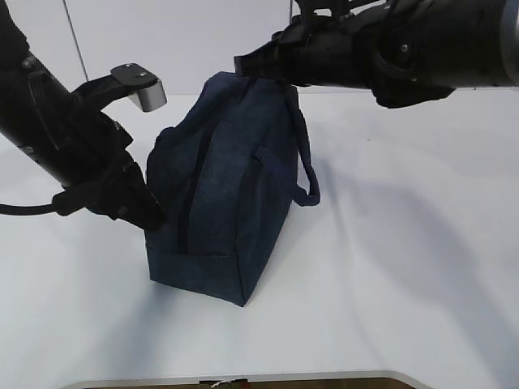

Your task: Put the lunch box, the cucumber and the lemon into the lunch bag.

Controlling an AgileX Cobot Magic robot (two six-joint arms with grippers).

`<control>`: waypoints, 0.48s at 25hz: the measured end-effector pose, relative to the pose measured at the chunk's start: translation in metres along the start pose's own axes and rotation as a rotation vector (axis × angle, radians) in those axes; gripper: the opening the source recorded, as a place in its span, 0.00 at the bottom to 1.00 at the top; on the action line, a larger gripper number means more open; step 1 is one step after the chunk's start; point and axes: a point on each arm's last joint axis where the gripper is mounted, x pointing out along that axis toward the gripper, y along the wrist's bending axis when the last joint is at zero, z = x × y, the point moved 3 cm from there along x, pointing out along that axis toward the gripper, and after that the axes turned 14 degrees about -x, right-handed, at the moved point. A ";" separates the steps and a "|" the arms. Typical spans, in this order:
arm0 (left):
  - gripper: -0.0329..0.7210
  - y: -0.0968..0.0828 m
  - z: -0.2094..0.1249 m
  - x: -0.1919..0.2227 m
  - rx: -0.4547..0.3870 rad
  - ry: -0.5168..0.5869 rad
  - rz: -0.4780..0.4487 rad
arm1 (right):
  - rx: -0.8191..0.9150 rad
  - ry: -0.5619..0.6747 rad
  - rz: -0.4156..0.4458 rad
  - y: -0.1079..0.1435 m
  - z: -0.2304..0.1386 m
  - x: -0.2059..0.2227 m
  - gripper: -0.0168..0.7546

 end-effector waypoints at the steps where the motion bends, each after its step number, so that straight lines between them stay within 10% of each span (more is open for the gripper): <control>1: 0.03 0.000 0.000 0.000 0.000 0.000 0.000 | 0.003 0.002 -0.004 -0.002 -0.001 0.002 0.03; 12: 0.05 -0.001 0.001 -0.002 -0.073 0.005 -0.008 | 0.031 -0.029 0.076 0.002 0.012 0.007 0.03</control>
